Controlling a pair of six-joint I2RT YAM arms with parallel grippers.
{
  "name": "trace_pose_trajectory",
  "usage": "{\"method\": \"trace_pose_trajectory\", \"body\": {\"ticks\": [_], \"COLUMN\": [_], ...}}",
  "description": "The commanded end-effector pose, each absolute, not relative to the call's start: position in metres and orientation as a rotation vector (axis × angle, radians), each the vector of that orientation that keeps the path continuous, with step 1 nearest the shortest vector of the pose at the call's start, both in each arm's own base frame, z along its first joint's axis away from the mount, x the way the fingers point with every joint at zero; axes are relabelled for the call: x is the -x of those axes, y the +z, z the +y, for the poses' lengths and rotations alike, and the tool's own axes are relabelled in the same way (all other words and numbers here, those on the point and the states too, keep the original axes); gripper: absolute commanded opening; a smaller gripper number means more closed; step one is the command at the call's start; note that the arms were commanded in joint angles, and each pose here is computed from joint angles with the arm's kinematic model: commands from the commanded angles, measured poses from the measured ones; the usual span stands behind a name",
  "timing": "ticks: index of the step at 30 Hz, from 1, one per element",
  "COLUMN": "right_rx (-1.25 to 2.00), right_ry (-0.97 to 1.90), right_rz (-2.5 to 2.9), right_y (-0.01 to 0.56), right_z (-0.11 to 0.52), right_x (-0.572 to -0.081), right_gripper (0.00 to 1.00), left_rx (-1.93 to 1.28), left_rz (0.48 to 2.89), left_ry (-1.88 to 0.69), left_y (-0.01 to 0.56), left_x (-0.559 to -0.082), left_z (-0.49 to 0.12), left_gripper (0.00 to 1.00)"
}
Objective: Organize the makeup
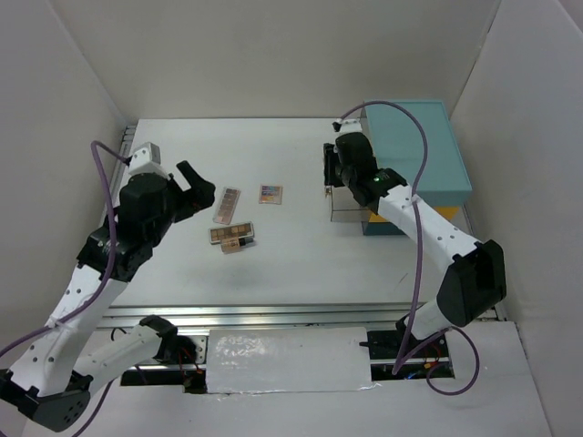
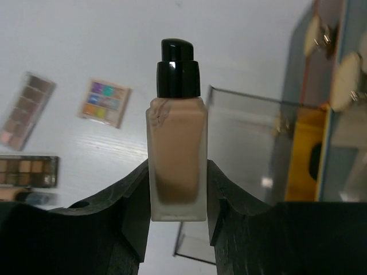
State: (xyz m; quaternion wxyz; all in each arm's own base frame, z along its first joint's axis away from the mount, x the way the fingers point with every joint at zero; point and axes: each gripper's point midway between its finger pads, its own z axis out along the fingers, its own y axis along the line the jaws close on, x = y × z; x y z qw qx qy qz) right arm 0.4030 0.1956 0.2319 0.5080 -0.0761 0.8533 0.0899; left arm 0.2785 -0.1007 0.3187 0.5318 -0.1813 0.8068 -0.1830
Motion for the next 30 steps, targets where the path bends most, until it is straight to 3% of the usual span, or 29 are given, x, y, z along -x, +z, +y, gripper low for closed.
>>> {"method": "trace_pose_trajectory", "body": {"ticks": [1,12,21,26,30], "right_rx": [0.036,-0.025,-0.004,0.008,0.009], "right_ry": [0.121,0.062,0.003,-0.007,0.026], "right_rz": [2.159,2.264,2.363,2.407,2.384], "right_y": [0.219,0.196,0.161,0.141,0.151], "right_z": [0.164,0.125,0.129,0.131,0.133], "right_x": [-0.392,-0.39,-0.405,-0.405,-0.402], "right_gripper": [0.0,0.05,0.11,0.24,0.49], "left_rx": [0.433,0.36,0.338,0.309,0.296], "left_rz": [2.01,2.221,2.233,2.275,2.295], "left_ry": [-0.254,0.016,-0.002,-0.021,-0.047], "left_y": [0.279,0.221,0.212,0.205,0.203], "left_x": [-0.272,-0.26,-0.255,-0.262,-0.268], "left_z": [-0.079,-0.058,-0.059,-0.07,-0.078], "left_gripper": [0.99,0.99,0.99,0.99,0.99]}}
